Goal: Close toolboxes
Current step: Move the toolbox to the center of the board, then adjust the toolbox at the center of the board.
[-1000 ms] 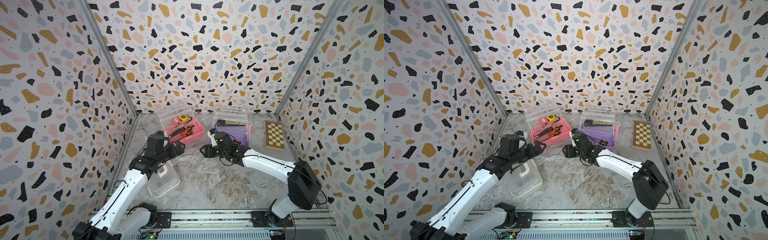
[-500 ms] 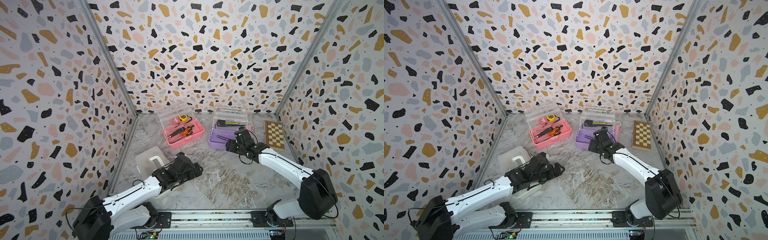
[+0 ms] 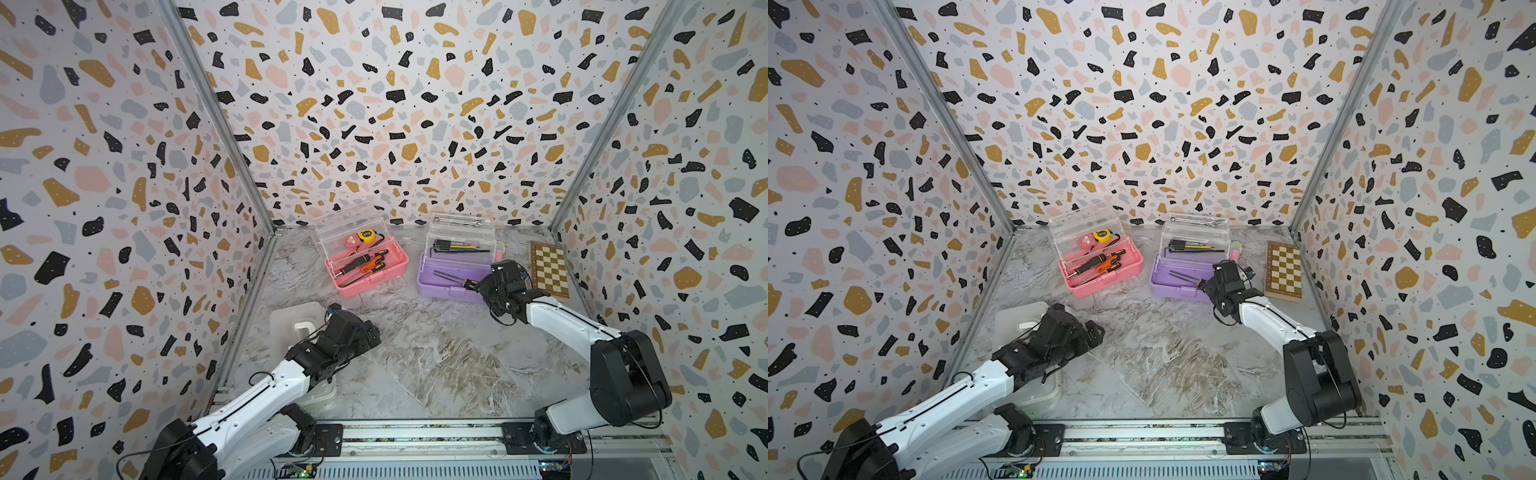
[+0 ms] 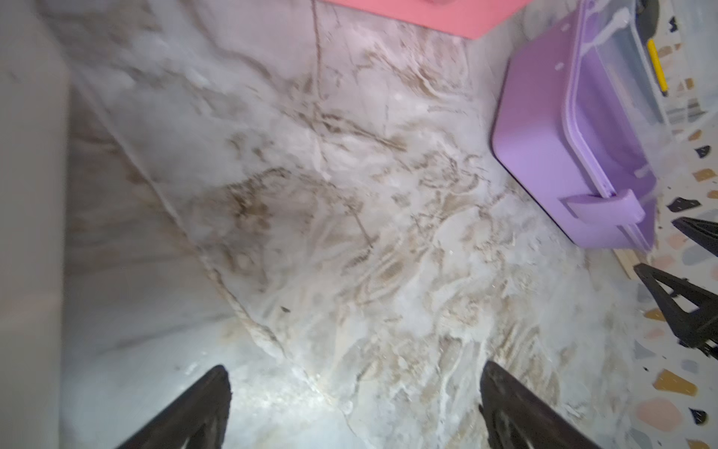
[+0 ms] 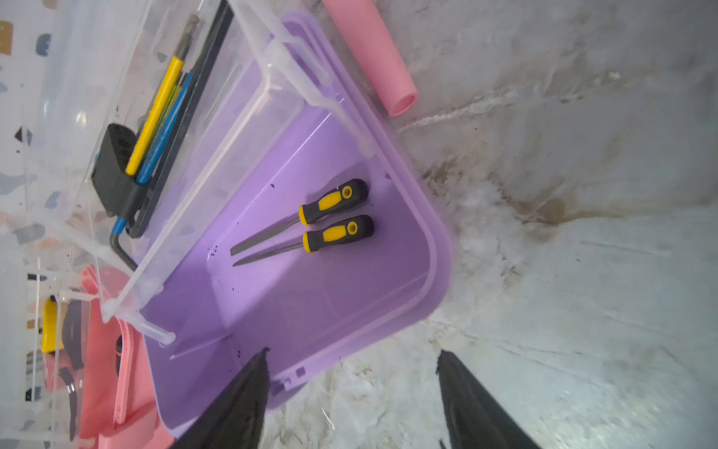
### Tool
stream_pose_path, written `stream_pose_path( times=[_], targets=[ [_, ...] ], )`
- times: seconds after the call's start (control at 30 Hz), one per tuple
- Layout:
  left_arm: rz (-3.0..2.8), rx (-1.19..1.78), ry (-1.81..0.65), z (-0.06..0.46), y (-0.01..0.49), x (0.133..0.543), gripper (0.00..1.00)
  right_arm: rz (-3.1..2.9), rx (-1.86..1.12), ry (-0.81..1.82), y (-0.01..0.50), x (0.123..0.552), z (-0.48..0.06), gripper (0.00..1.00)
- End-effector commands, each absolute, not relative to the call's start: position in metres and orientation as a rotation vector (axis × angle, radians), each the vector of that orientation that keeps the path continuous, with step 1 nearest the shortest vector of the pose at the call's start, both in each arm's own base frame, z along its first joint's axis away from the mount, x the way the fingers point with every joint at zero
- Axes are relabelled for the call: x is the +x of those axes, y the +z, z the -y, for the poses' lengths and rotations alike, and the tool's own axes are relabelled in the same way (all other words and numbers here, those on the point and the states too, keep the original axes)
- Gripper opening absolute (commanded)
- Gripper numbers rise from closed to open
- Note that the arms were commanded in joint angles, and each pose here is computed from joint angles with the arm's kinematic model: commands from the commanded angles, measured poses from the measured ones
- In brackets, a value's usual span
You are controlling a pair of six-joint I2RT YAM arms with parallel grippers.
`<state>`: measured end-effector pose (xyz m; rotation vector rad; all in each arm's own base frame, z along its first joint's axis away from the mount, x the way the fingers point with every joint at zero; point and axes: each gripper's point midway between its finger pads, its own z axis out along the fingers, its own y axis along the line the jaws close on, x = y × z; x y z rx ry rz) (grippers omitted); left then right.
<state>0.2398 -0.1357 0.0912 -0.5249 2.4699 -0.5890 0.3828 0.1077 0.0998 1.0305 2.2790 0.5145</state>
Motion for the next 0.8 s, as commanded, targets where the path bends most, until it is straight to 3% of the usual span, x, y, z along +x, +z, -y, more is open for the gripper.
stream_pose_path(
  times=[0.0, 0.27, 0.57, 0.67, 0.77],
  targets=[
    [-2.513, -0.51, -0.4, 0.099, 0.073, 0.238, 0.99, -2.224, 1.129, 0.587, 0.104, 0.399, -0.109, 0.69],
    [-2.44, -0.483, -0.388, 0.086, 0.09, 0.256, 0.99, -2.225, 1.21, 0.555, 0.087, 0.41, -0.104, 0.59],
    [-2.365, -0.379, -0.498, 0.107, 0.129, 0.281, 0.99, -2.264, 1.14, 0.447, 0.08, 0.398, -0.092, 0.2],
    [-2.34, -0.356, -0.521, 0.112, 0.142, 0.288, 0.99, -2.292, 1.091, 0.413, 0.079, 0.389, -0.087, 0.1],
    [-2.321, -0.339, -0.544, 0.117, 0.153, 0.295, 0.99, -2.319, 1.038, 0.372, 0.081, 0.377, -0.081, 0.09]
  ],
)
